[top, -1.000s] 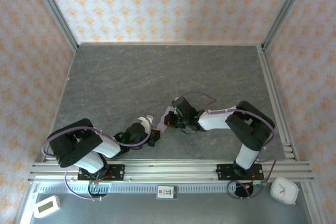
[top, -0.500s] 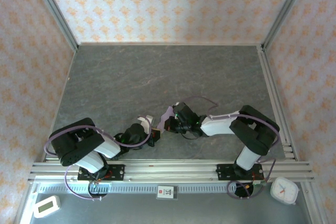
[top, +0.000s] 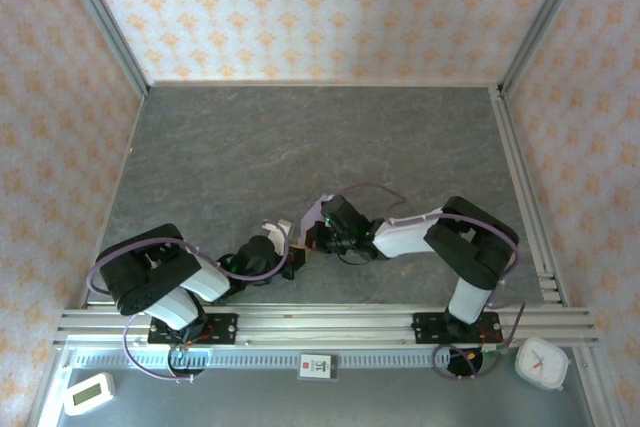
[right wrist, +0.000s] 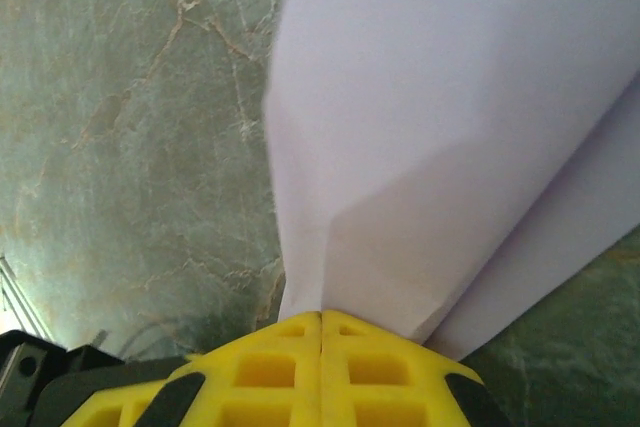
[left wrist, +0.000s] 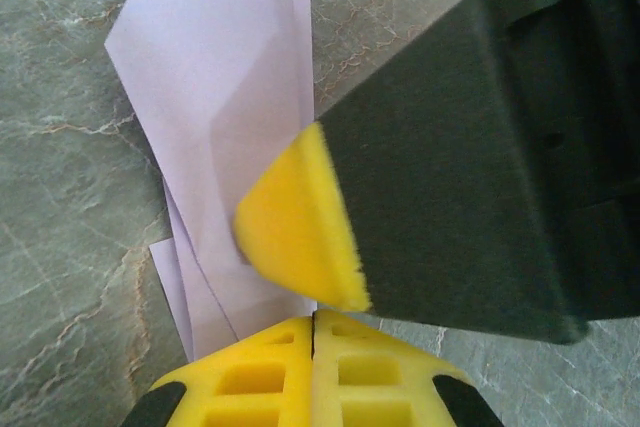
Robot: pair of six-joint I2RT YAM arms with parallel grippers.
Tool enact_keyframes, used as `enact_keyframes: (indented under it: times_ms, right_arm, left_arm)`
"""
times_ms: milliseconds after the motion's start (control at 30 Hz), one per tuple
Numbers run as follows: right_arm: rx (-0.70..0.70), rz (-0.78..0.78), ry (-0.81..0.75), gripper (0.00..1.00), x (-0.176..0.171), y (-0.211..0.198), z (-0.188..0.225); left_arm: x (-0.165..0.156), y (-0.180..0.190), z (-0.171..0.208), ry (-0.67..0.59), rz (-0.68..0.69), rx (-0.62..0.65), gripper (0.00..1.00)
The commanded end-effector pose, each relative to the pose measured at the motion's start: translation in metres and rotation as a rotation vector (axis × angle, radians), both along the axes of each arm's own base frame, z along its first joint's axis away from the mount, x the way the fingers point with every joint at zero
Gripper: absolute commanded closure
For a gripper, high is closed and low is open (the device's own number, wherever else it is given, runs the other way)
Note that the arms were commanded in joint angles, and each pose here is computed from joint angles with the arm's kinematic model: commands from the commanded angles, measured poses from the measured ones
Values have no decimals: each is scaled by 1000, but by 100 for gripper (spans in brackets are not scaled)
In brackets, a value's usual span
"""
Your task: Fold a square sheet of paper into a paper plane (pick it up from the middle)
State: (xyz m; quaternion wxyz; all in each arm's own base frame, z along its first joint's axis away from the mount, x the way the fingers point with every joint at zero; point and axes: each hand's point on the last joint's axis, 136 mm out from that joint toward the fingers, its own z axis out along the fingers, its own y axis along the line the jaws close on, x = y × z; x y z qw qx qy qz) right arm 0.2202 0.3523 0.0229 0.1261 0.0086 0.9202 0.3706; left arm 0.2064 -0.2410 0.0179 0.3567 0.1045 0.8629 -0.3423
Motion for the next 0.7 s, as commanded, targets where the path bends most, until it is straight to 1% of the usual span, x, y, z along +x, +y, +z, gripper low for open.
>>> enact_keyframes:
  times_ms: [0, 133, 533, 667]
  right_arm:
    - [-79, -24, -16, 100, 9, -4, -7]
    - [-132, -39, -16, 100, 15, -14, -12]
    - [-136, -33, -40, 100, 50, -24, -6]
    - [-171, -49, -31, 100, 60, -35, -18]
  left_arm:
    - [-26, 22, -53, 185, -17, 173, 100]
    - [-29, 24, -62, 216, -15, 204, 100]
    - [-33, 25, -70, 244, -24, 209, 100]
    - [-34, 25, -71, 251, -28, 211, 100]
